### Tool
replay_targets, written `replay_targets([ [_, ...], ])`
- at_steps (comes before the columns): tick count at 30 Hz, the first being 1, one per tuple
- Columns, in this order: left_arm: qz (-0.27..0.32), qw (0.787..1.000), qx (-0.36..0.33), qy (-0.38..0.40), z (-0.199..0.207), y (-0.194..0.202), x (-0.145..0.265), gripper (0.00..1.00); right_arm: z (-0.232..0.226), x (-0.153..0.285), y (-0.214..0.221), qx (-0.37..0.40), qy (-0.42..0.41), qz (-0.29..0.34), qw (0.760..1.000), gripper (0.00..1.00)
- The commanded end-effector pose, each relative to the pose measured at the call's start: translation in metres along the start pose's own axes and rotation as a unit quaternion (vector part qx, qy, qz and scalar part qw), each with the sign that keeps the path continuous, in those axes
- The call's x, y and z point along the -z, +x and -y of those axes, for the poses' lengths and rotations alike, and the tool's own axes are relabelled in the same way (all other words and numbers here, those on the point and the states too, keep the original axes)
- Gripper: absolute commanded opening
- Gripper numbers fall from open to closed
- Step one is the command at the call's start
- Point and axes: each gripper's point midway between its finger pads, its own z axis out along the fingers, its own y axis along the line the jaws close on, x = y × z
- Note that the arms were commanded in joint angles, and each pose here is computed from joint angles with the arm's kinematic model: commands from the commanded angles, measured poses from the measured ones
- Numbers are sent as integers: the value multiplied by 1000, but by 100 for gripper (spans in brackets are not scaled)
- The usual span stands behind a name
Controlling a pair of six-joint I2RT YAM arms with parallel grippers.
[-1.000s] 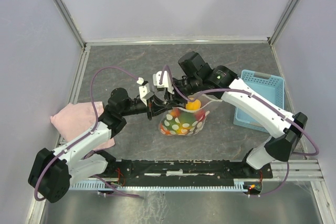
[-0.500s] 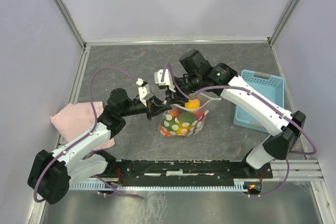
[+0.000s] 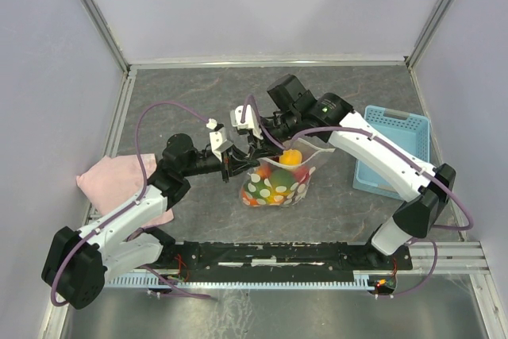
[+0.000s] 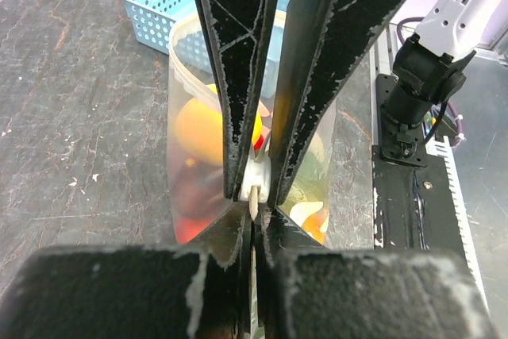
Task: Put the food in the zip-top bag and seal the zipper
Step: Zip the zipper food storage bag at the center of the board.
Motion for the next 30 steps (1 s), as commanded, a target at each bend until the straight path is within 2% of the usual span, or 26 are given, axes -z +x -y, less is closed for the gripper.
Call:
replay_targets([
  [1,27,998,-54,0,-1,-19,-1,3,1,11,-10,16,6,5,1000,12],
  [14,26,997,-59,-47,-15,-12,3,3,0,45,19,-13,88,-46,995,7],
  [30,48,991,-47,-115,-41,-11,13,3,-3,71,41,-66,172,-69,981,2],
])
